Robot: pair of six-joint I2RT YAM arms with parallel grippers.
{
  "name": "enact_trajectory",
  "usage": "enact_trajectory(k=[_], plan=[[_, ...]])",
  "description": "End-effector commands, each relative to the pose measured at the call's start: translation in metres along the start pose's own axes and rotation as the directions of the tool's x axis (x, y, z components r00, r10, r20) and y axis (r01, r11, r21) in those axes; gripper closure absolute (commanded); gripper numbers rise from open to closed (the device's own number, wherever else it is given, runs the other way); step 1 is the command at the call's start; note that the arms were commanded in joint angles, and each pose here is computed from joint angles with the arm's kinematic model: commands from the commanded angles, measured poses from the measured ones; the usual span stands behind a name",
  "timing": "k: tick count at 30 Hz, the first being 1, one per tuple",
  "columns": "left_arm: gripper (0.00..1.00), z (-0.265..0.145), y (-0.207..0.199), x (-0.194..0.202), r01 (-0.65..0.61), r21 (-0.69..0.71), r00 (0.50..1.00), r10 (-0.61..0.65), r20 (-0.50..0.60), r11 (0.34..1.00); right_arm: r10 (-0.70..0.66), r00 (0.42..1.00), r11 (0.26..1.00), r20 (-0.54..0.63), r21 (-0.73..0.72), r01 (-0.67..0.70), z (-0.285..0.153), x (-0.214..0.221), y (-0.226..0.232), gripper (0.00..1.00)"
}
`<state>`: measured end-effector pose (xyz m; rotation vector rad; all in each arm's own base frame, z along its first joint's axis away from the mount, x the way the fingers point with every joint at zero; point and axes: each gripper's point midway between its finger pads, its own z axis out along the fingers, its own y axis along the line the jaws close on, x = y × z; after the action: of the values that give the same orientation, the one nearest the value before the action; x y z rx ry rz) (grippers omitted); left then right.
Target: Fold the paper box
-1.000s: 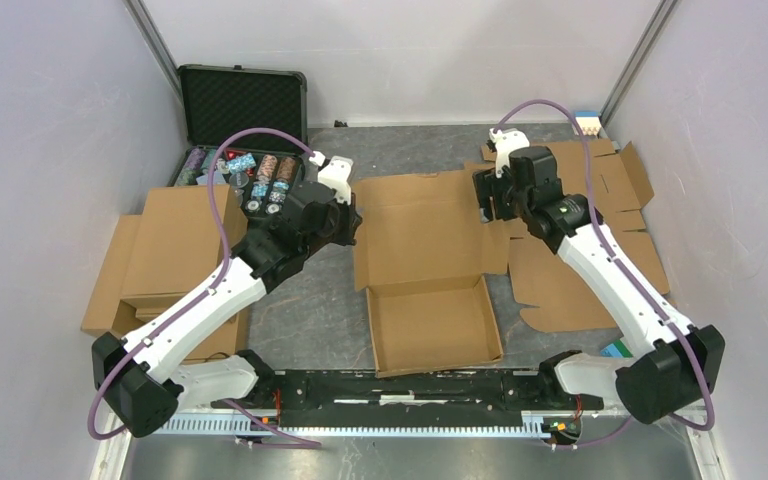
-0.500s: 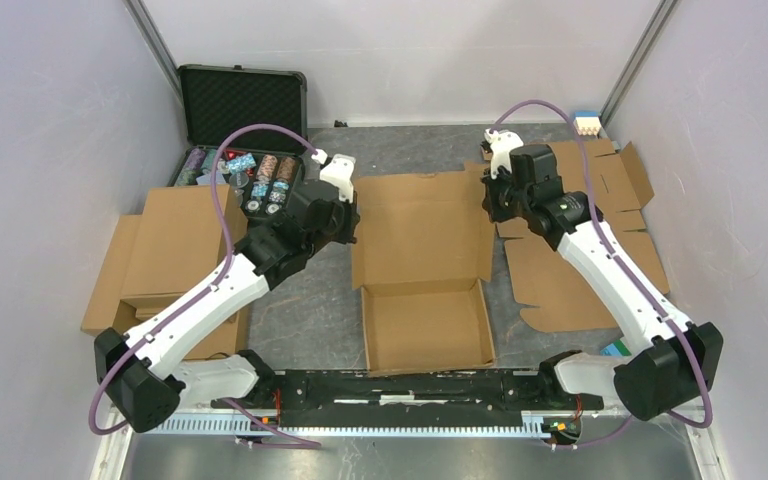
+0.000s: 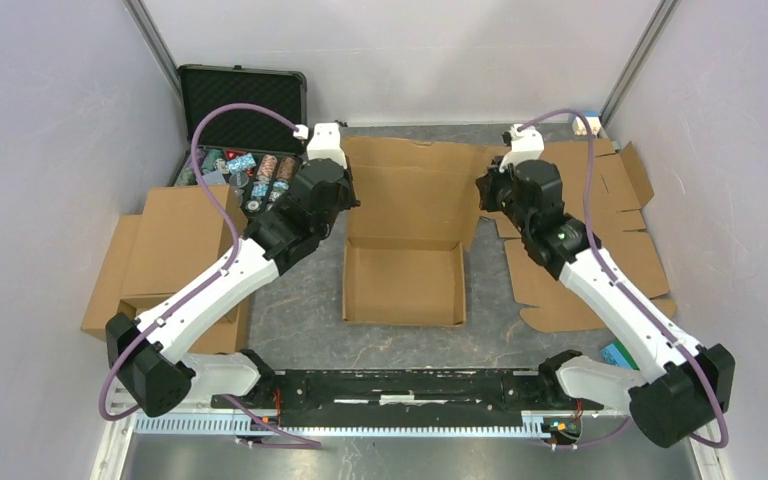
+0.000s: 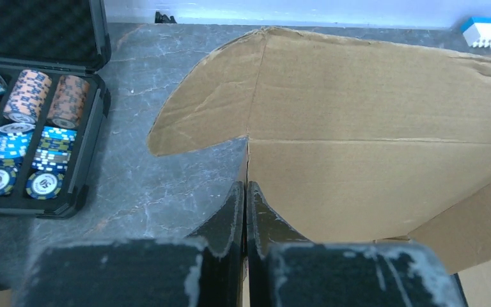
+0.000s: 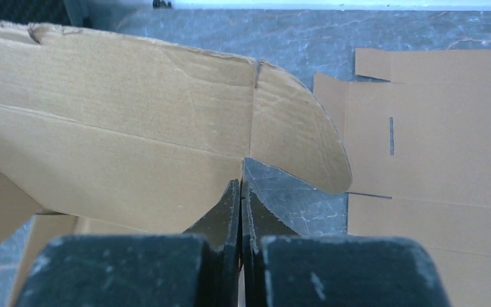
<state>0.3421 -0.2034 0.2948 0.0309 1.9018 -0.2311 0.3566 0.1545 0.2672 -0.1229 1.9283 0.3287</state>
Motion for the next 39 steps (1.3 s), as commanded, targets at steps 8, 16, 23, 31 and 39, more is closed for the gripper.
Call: enact_trajectory(k=[8,16,23,31,39], plan=[[0.98,0.010,-0.003,-0.014,0.234,0.082,0.922,-0.247,0.299,0.969,0.186,0.872,0.982,0.452,-0.063,-0.178,-0.014,-0.035,0.020,1.00],[0.98,-0.003,0.000,0.009,0.328,0.144,0.881,-0.357,0.310,0.934,0.247,0.859,0.968,0.449,-0.078,-0.238,-0.027,0.001,0.022,1.00],[0.98,-0.019,-0.001,0.031,0.349,0.180,0.882,-0.387,0.270,0.920,0.349,0.851,0.930,0.391,-0.035,-0.366,-0.035,0.024,0.017,1.00],[0.98,-0.033,-0.001,0.049,0.340,0.204,0.893,-0.383,0.235,0.918,0.405,0.857,0.902,0.319,0.012,-0.431,-0.038,0.041,0.028,1.00],[0.98,-0.043,0.001,0.080,0.344,0.212,0.910,-0.380,0.165,0.915,0.386,0.885,0.914,0.260,0.020,-0.405,-0.044,0.076,0.033,1.00]])
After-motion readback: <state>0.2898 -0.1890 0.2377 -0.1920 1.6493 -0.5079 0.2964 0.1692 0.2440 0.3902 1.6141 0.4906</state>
